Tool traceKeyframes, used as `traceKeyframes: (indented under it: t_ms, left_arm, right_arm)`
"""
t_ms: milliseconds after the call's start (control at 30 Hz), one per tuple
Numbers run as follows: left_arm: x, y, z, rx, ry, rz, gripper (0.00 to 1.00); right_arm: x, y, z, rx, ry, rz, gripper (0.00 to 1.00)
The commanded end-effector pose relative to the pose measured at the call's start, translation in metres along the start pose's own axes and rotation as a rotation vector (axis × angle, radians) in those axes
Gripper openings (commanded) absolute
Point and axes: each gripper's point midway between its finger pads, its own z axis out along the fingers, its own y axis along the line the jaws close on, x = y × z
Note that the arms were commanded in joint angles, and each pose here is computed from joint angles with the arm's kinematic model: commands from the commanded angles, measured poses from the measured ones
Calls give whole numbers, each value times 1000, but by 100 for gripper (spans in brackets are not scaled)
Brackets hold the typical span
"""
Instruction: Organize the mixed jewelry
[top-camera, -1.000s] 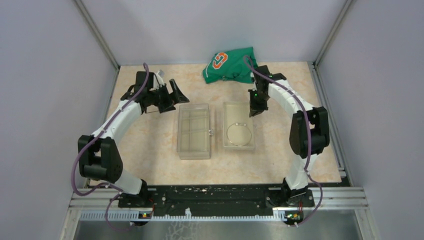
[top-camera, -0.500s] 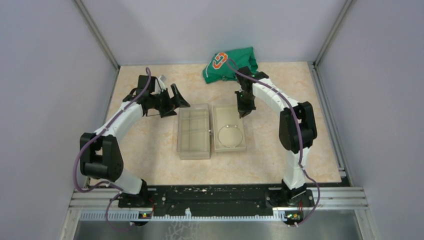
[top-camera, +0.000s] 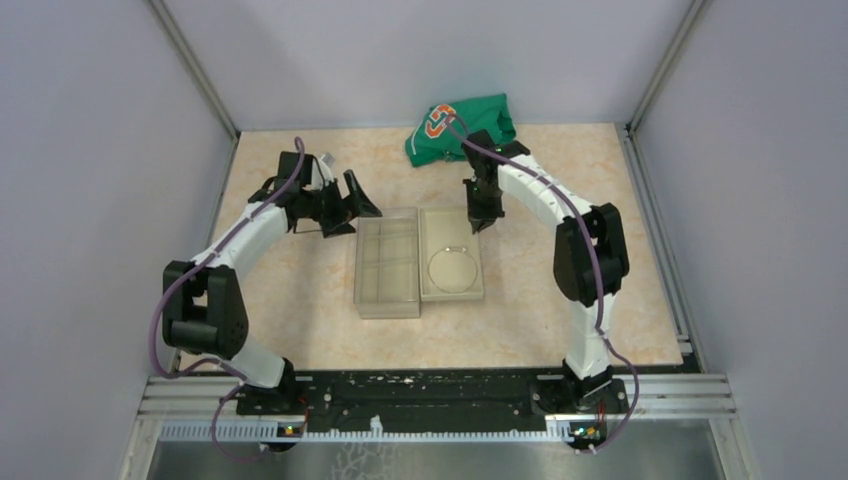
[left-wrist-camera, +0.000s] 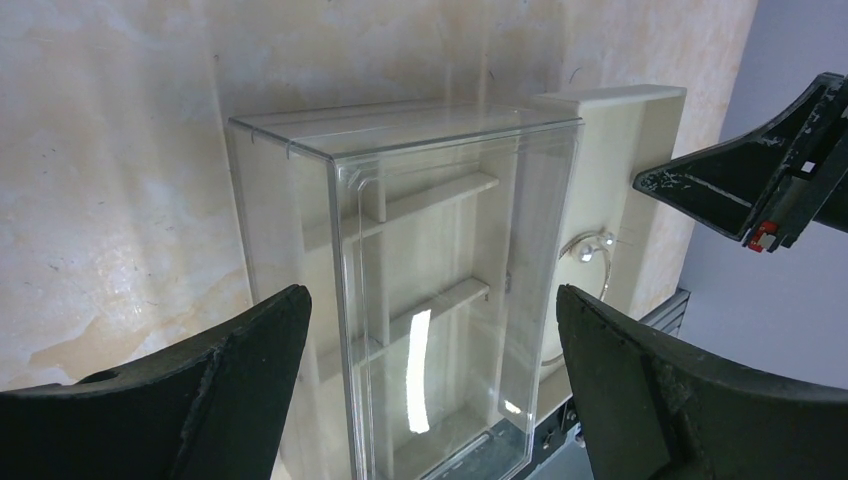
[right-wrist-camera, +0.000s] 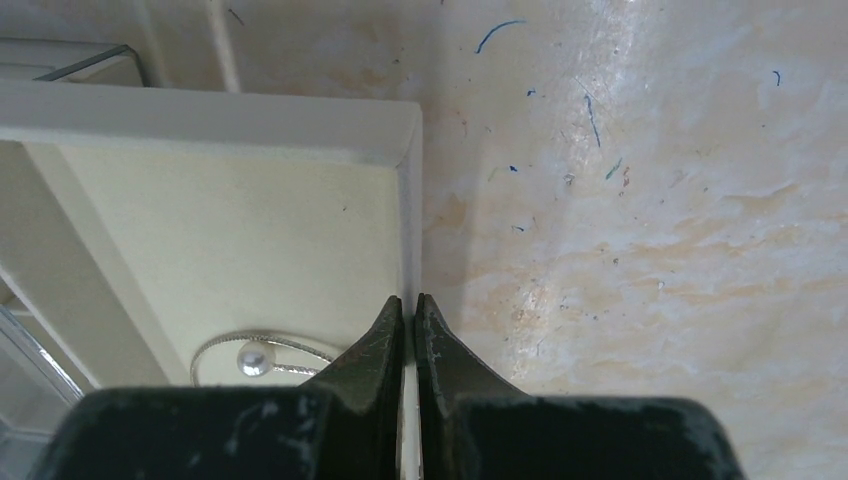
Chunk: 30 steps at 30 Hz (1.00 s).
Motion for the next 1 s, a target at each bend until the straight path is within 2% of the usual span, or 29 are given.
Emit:
traceKeyframes:
  t_ms: [0,500,867,967]
  left_arm:
    - [1,1,4,22,9,-1,98]
    - [1,0,8,34,16,-11,98]
    - [2,1,10,35,25,-11,98]
    - [3,3,10,28,27,-13,98]
  right_arm:
    - [-13,16,-12,-32,-48,-1,0]
    - [-5,28,-3,-39,-27,-16,0]
    - [-10,31,-11,-33,-51,-20,0]
    - [-13,42,-20,-85,-48,-24,0]
